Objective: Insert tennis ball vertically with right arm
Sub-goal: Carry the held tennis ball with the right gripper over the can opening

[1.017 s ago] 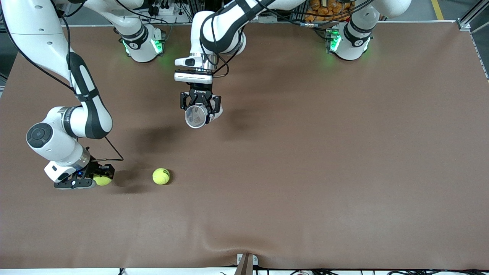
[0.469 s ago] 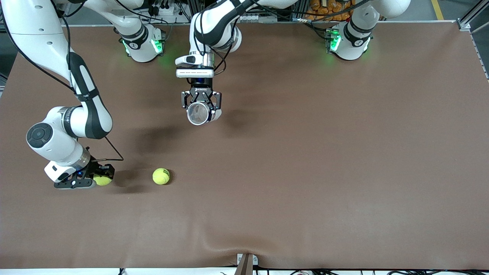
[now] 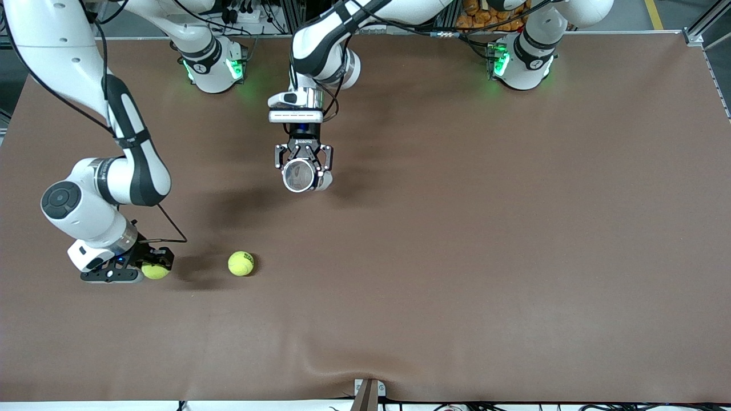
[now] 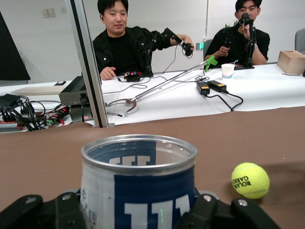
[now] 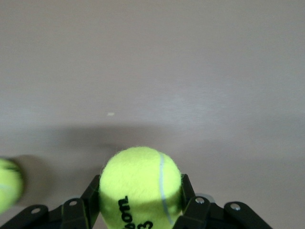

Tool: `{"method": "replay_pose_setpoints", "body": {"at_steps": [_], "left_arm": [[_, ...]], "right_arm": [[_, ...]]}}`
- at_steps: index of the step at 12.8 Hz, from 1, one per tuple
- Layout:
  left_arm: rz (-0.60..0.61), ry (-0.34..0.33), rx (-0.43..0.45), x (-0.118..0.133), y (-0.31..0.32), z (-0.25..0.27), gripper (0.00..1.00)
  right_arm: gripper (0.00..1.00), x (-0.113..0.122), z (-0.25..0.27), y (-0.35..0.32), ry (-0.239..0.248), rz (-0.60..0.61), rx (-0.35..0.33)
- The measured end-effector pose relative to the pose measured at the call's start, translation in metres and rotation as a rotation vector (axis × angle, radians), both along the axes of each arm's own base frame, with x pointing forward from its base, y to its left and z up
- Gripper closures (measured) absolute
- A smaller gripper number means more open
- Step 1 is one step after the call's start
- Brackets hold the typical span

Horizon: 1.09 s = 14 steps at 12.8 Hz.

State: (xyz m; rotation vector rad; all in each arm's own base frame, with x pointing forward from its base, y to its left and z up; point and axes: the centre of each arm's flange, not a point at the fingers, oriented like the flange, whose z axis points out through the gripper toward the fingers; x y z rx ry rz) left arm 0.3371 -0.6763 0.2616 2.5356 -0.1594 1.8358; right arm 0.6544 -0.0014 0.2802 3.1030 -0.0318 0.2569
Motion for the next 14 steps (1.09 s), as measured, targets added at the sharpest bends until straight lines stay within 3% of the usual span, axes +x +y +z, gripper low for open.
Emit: {"method": "replay_pose_setpoints", "body": {"at_steps": [6, 10, 14], "left_arm": [[-0.007, -0.118, -0.014, 0.008, 0.004, -0.018, 0.34], [-0.006, -0.219, -0.059, 0.013, 0.010, -0.049, 0.30], [0.006, -0.237, -0.061, 0.015, 0.013, -0.061, 0.28]], "right_arm": [[0.32, -0.040, 0.123, 0.151, 0.030, -0.104, 0.057], [0.32, -0.063, 0.163, 0.219, 0.070, -0.136, 0.061], [0.32, -0.077, 0.192, 0.265, 0.098, -0.169, 0.099]]}}
